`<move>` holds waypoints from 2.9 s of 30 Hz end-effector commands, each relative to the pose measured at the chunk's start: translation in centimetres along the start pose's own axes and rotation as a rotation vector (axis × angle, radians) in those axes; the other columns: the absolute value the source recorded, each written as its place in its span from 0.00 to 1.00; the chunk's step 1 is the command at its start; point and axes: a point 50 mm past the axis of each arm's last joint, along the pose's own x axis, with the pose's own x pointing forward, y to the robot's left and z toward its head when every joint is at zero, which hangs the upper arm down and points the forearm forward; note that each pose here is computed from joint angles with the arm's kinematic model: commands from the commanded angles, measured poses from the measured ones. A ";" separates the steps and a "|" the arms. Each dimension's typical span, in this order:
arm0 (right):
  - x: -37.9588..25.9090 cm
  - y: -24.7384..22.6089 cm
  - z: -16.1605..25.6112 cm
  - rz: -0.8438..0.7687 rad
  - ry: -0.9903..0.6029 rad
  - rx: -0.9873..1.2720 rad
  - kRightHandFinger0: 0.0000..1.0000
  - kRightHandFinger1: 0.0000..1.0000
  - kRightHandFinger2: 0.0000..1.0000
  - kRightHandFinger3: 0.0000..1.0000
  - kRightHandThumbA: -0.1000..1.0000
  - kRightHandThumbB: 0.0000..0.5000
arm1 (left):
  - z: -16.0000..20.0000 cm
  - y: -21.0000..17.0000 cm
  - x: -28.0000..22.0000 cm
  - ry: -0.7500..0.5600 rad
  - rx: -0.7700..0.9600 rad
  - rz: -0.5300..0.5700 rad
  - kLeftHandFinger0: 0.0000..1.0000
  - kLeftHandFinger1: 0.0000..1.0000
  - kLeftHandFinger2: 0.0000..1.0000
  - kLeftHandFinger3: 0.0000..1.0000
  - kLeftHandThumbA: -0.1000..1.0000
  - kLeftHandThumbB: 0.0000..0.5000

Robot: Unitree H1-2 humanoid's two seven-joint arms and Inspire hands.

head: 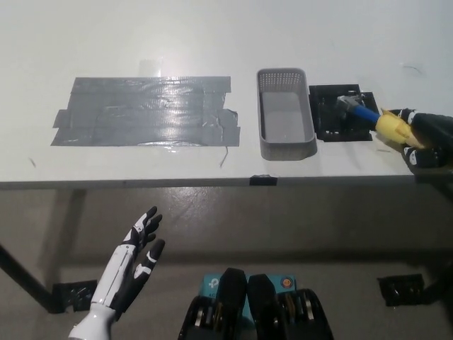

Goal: The robot picks the hammer with right hand and hits the black area on the desk and places it back.

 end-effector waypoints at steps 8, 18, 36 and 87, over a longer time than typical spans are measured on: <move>-0.6 -5.2 1.1 -0.122 -0.071 -0.023 0.03 0.60 0.94 1.00 0.00 0.23 | 0.5 0.7 -0.2 -0.046 0.021 0.023 1.00 1.00 1.00 1.00 0.90 0.07; -0.9 -11.4 1.6 -0.325 -0.098 0.271 0.10 0.63 0.93 1.00 0.00 0.21 | 0.5 0.7 -0.3 -0.039 0.017 0.030 0.98 1.00 1.00 1.00 0.87 0.01; 0.0 -11.0 0.0 -0.349 -0.053 0.375 0.08 0.57 0.91 0.96 0.00 0.28 | 0.6 0.7 -0.2 -0.034 0.014 0.030 0.94 1.00 1.00 1.00 0.84 0.01; -19.8 7.7 16.1 -0.686 -0.694 0.632 1.00 1.00 1.00 1.00 1.00 0.60 | 1.2 1.2 0.8 -0.065 0.012 0.015 1.00 1.00 1.00 1.00 0.90 0.17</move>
